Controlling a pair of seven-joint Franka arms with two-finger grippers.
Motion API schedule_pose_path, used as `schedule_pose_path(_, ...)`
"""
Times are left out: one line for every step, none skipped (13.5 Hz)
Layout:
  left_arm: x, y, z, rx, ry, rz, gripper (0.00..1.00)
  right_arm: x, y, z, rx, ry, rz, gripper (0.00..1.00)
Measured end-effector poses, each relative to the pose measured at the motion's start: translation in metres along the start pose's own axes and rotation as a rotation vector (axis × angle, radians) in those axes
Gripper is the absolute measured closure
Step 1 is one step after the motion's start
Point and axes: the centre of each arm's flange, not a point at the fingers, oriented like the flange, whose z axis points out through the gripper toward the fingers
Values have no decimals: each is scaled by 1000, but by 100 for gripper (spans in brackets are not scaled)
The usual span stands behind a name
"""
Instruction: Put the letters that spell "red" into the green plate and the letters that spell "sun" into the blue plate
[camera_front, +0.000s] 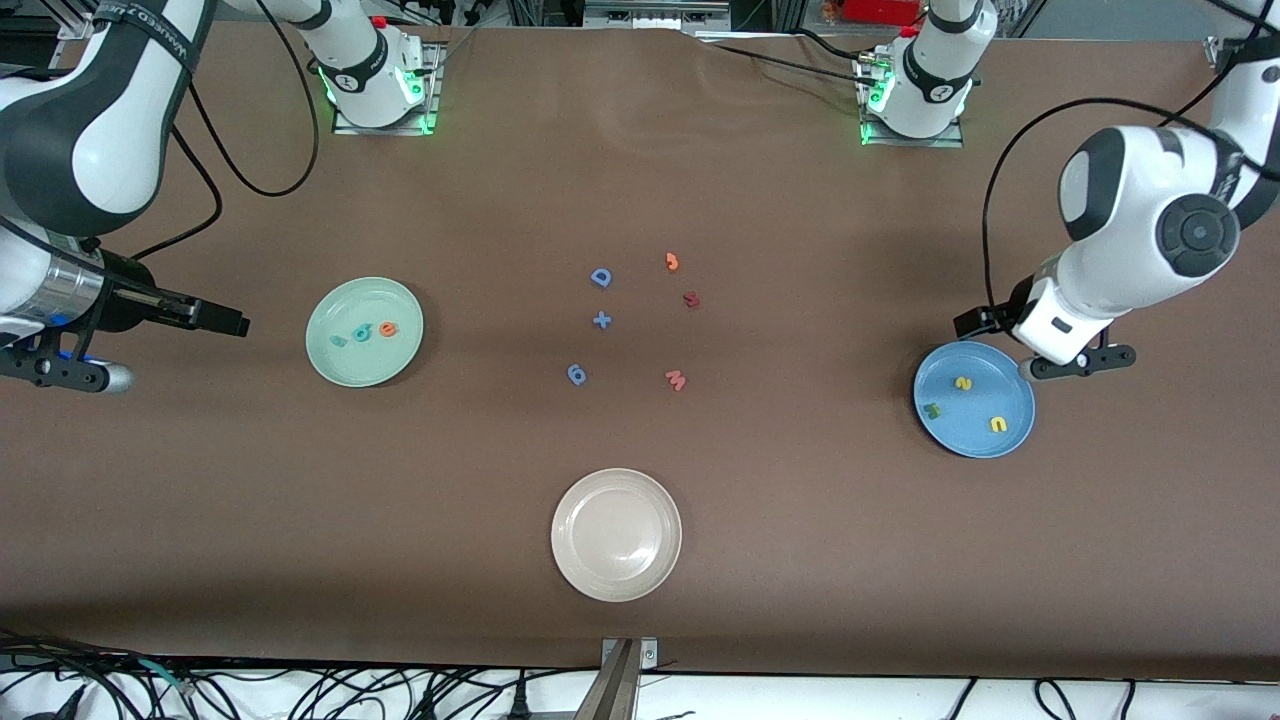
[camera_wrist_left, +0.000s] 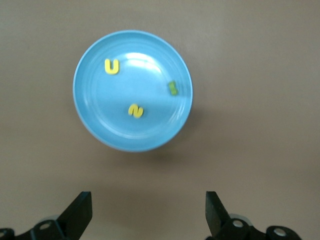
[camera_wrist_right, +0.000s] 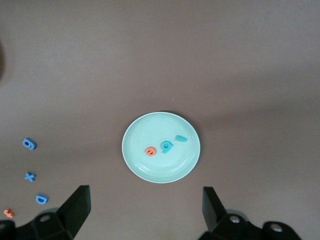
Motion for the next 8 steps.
schedule_pose_path(-4, 1, -23, 4, -21, 13, 0, -1, -2, -4, -16, 0, -5, 0)
schedule_pose_path(-7, 2, -48, 7, -35, 22, 0, 1, -4, -5, -26, -4, -15, 0)
schedule_pose_path(-10, 4, -72, 7, -34, 29, 0, 3, -7, -4, -36, -16, -27, 0)
schedule_pose_path(-11, 4, -92, 4, -22, 33, 0, 6, -10, -3, -44, -32, -39, 0)
schedule_pose_path(-12, 4, -108, 2, -10, 35, 0, 10, -10, -2, -45, -42, -48, 0)
schedule_pose_path(-12, 5, -118, 1, -2, 36, 0, 14, -8, -4, -40, -46, -54, 0)
schedule_pose_path(-13, 4, -126, 0, 3, 37, 0, 18, -4, -7, -33, -54, -57, 0)
schedule_pose_path(-14, 4, -134, -1, 7, 43, 0, 21, 2, -9, -21, -63, -58, 0)
